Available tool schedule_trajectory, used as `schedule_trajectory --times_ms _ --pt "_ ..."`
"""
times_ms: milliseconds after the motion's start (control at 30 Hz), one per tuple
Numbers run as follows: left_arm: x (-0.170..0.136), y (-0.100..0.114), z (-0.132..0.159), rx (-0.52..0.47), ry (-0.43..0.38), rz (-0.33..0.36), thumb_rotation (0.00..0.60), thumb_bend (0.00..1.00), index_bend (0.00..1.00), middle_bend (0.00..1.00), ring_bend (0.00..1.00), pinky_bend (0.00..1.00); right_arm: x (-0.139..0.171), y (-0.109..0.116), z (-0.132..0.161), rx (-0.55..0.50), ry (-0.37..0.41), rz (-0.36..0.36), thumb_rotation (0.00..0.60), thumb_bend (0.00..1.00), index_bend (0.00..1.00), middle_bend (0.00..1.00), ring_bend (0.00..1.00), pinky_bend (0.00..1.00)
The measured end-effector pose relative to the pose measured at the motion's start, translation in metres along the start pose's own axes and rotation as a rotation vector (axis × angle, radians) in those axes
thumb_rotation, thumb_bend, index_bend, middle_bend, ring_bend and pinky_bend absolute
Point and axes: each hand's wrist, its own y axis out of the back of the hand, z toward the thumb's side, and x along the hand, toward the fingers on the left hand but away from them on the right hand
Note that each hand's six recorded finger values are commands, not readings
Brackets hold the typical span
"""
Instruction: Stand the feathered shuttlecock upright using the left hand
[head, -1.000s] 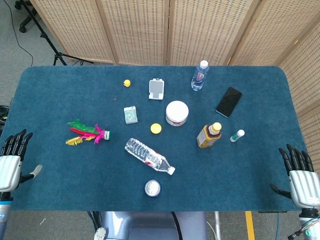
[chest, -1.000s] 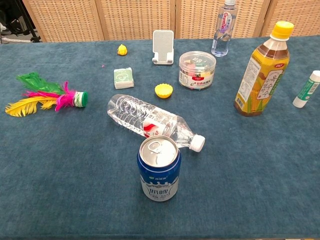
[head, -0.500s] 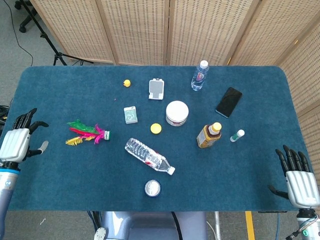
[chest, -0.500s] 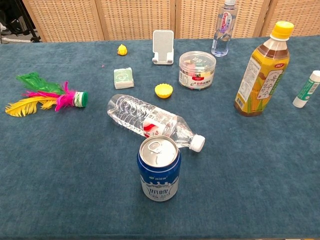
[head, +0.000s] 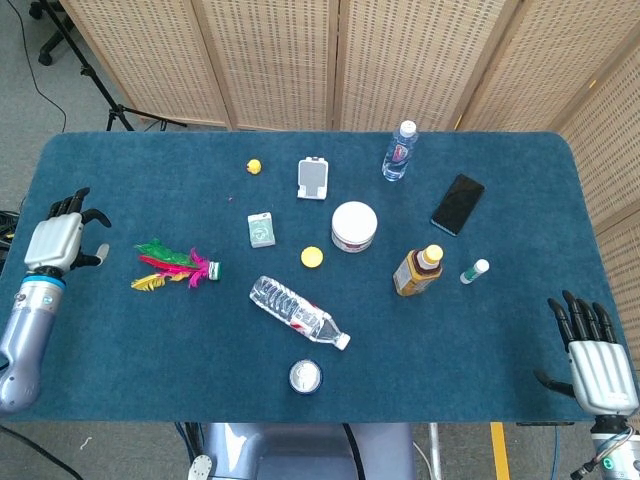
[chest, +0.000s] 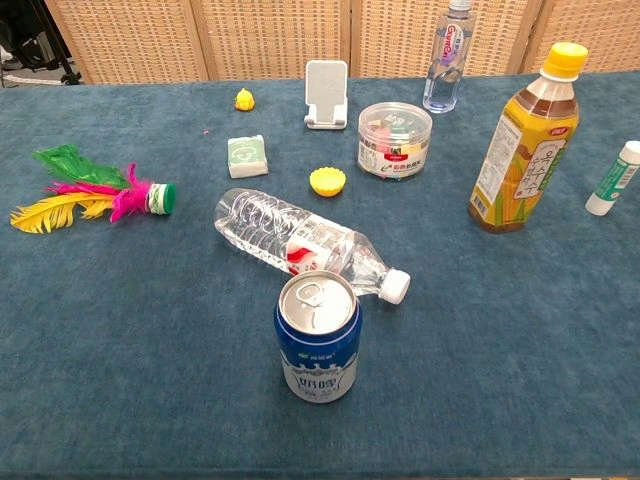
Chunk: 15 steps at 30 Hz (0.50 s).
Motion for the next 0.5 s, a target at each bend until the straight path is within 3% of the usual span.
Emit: schedule_trajectory --times_ms 200,500 --pt "0.02 -0.019 0.007 0.01 0.051 -0.052 0.6 0.39 0.42 0.0 0.0 0.0 -0.001 0.001 -0.002 -0.004 -0.005 -0.002 0.6 0.0 0.0 0.0 0.0 0.0" --pt "0.031 -0.039 0.019 0.029 0.055 -0.098 0.6 0.39 0.42 0.0 0.0 0.0 -0.002 -0.002 -0.001 -0.005 0.001 0.01 0.6 0.0 0.0 0.0 0.0 0.0"
